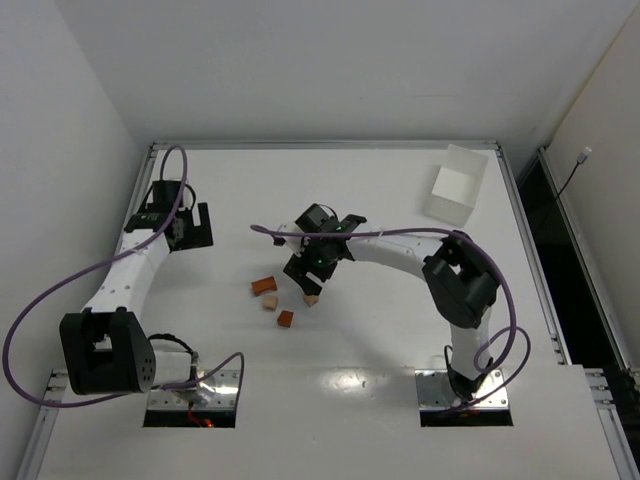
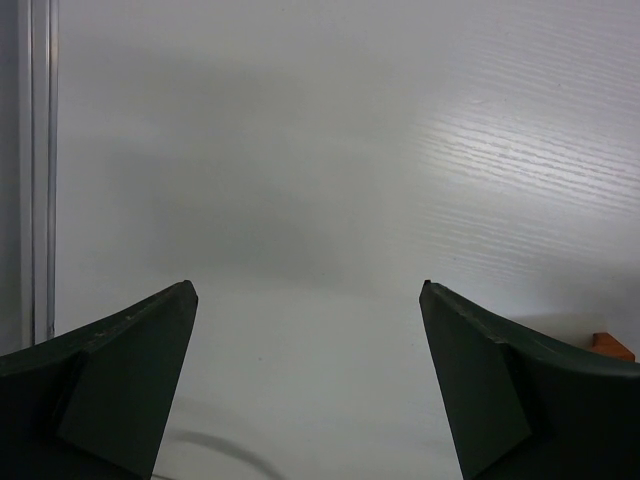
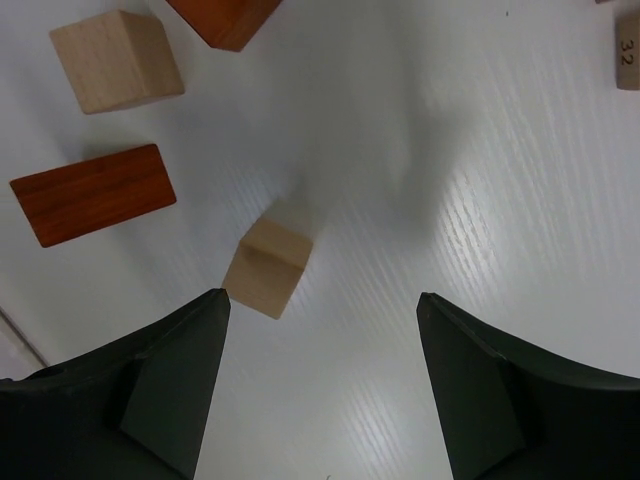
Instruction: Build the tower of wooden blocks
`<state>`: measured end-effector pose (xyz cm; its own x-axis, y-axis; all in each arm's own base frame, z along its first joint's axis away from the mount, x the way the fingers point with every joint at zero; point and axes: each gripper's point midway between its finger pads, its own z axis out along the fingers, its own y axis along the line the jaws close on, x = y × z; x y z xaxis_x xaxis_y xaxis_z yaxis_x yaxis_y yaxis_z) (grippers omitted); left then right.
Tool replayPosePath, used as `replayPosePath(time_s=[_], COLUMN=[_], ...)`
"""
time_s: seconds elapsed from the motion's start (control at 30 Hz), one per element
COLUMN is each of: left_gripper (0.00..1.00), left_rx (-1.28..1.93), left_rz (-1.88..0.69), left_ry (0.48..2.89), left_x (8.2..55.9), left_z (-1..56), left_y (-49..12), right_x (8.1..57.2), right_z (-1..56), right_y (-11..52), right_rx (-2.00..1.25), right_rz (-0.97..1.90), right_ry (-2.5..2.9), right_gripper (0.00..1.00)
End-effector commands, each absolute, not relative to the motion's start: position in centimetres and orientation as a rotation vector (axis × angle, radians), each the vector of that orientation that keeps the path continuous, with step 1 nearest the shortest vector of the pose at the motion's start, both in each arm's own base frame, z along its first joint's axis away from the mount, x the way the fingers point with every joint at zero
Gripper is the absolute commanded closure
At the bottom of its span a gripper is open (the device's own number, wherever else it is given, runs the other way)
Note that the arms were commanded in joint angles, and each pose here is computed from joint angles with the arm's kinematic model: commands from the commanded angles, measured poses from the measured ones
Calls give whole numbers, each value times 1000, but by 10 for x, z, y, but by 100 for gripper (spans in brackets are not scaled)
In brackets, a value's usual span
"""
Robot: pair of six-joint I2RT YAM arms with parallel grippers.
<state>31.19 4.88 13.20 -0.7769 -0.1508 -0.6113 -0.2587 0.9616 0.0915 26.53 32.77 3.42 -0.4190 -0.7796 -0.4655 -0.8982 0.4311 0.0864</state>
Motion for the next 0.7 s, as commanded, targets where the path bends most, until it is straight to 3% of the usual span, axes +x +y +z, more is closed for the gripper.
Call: replayPosePath(time_s=[0.0,0.33,0.67], left_gripper=[7,7,7], left_rx=[-324,-320,-316], left_rz=[222,210,197], left_ry=[2426,2428,2429], left_x=[315,315,316], left_z=[142,139,137], left_y=[55,53,52], right_x=[265,230,237], right_z=[54,45,29], right_y=[351,350,343], right_rx=[-1417,-1486,-1451], right_rz=[517,514,452], right_ry=[2283,2303,2351], right_gripper=[28,34,36])
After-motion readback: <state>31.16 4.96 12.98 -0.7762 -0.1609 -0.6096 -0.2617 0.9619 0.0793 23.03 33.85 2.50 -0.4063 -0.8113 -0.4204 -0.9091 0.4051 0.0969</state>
